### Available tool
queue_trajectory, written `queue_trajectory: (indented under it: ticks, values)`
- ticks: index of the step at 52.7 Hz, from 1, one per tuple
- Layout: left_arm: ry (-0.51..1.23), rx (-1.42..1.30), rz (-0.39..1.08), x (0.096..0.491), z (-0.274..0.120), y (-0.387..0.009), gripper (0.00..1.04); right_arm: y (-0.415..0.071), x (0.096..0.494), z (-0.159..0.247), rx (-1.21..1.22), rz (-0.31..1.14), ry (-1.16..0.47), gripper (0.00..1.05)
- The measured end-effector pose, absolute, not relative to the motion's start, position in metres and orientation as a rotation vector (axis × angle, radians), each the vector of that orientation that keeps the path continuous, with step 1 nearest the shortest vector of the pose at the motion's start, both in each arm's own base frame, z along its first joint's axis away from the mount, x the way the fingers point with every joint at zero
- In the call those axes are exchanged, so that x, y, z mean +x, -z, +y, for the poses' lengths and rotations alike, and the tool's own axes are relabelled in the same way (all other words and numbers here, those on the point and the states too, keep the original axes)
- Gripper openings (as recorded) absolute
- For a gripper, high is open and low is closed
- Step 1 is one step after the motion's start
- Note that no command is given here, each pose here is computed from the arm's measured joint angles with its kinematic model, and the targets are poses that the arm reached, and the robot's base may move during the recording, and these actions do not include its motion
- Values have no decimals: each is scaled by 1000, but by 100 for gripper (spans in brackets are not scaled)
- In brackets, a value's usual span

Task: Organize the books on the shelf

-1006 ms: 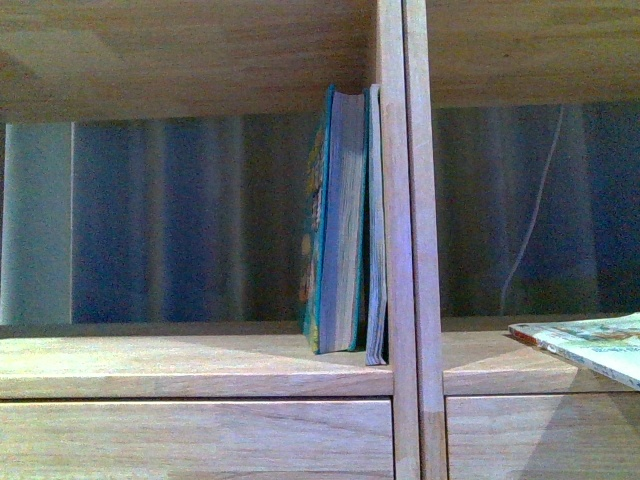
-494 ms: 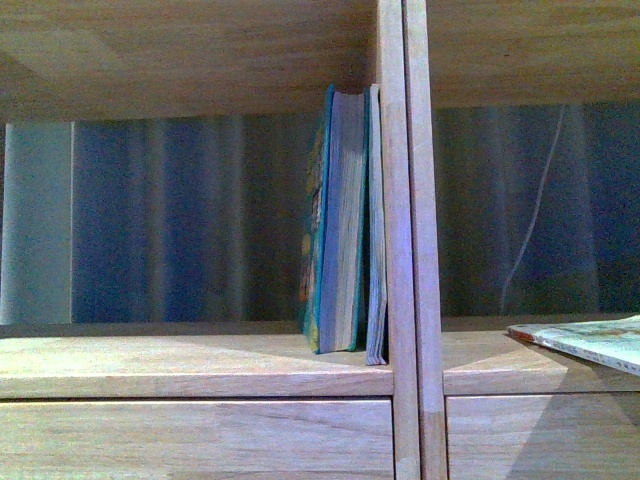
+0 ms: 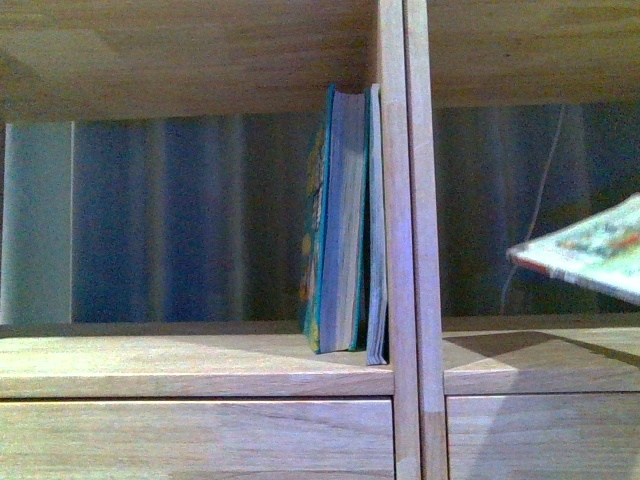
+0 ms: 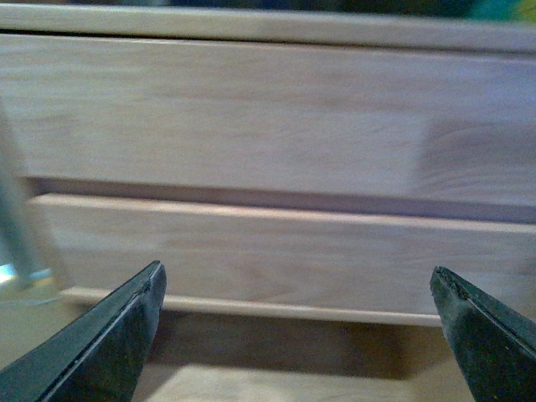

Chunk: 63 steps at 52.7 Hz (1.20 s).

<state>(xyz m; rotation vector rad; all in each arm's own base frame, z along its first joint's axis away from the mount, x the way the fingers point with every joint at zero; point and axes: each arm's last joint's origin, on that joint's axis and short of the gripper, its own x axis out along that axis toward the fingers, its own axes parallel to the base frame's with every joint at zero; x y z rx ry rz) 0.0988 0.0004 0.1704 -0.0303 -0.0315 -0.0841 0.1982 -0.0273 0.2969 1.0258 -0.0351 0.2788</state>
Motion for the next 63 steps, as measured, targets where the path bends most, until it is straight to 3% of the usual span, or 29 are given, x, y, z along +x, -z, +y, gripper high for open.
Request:
queue_trajectory:
  ticks: [6, 16, 26, 36, 41, 51, 63]
  values:
    - [357, -81, -112, 113, 19, -185, 97, -323, 169, -29, 945, -133, -383, 7]
    - [276, -116, -164, 147, 47, -209, 97, -347, 145, -26, 859, -226, -480, 7]
    - [260, -265, -106, 201, 56, -228, 97, -362, 132, -8, 779, -261, -601, 7]
    - [385, -409, -41, 247, 38, -255, 97, -363, 128, 13, 709, -271, -671, 7]
    - [558, -520, -7, 265, 14, -273, 97, -361, 132, 28, 672, -261, -712, 7]
    - [811, -702, 26, 279, -17, -295, 97, -360, 148, 49, 634, -246, -743, 7]
    - [905, -924, 114, 290, -35, -300, 97, -364, 179, 75, 598, -218, -757, 7]
